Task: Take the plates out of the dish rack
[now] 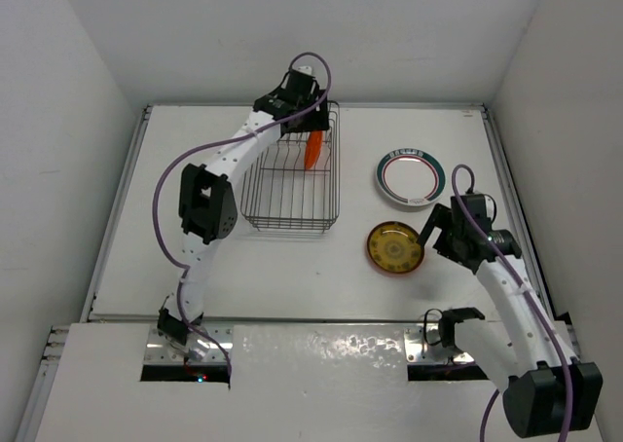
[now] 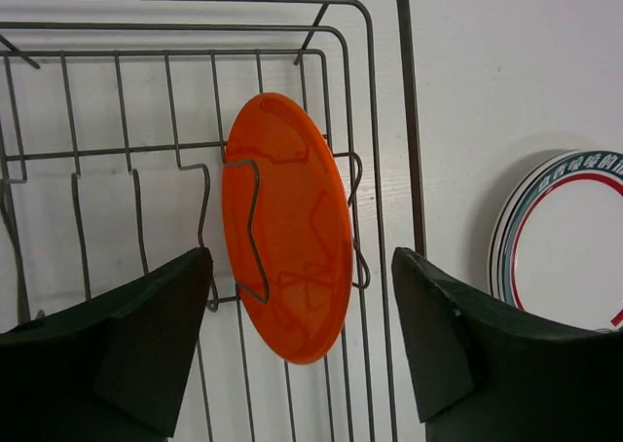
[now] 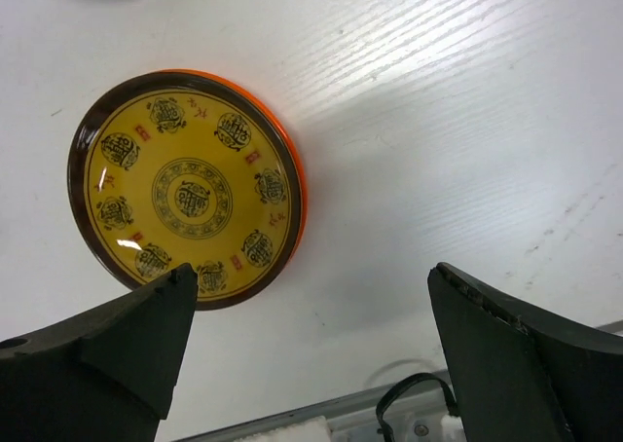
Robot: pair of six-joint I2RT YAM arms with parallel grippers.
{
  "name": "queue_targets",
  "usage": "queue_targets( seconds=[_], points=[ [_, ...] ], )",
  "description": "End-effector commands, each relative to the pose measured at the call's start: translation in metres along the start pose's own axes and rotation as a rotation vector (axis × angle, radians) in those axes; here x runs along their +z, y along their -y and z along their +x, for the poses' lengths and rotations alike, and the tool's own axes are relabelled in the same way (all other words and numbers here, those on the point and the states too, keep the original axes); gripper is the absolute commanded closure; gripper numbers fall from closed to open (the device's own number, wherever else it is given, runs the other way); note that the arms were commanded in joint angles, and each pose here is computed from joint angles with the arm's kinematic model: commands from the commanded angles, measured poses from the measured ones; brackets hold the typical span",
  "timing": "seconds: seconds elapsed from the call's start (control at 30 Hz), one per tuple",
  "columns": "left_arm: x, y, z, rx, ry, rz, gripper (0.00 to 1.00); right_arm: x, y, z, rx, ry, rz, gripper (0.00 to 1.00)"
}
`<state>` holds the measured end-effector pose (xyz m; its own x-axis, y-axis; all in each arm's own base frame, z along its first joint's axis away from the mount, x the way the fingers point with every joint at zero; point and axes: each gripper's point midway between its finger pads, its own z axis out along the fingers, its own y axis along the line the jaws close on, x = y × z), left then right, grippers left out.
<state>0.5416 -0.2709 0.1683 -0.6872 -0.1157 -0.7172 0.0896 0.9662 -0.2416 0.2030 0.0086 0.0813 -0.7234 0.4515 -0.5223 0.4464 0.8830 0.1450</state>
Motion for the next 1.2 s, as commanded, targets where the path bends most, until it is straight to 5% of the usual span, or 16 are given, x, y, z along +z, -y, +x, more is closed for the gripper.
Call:
queue_targets(
  seconds=[0.0,0.27,0.3,0.47,0.73,0.83,0.9,1.17],
  points=[
    [0.01,0.005,-0.017,-0.062,0.037,0.066,0.3,-0.014,0.009,-0.007,-0.034,0.003,0.048,0.01],
    [0.017,0.031,-0.005,-0.088,0.0,0.217,0.6,-0.014,0.008,-0.006,-0.047,-0.005,0.043,0.01],
    [0.015,0.033,-0.007,-0.083,0.003,0.225,0.72,-0.014,0.008,-0.006,-0.047,-0.005,0.046,0.01],
    [0.005,0.029,-0.017,-0.073,0.016,0.242,0.95,-0.016,0.005,-0.011,-0.046,0.005,0.036,0.01],
    [0.025,0.02,0.012,-0.094,-0.073,0.248,0.87,-0.02,-0.004,-0.022,-0.055,0.016,0.009,0.01],
    [0.027,0.02,0.023,-0.103,-0.104,0.257,1.0,-0.018,-0.006,-0.023,-0.059,0.012,0.001,0.01],
    [0.023,0.019,0.019,-0.098,-0.098,0.249,1.0,-0.018,-0.007,-0.023,-0.059,0.008,-0.002,0.01],
    [-0.051,0.03,-0.06,0.057,0.109,0.291,1.0,-0.028,-0.019,-0.036,-0.025,0.029,-0.041,0.01]
  ],
)
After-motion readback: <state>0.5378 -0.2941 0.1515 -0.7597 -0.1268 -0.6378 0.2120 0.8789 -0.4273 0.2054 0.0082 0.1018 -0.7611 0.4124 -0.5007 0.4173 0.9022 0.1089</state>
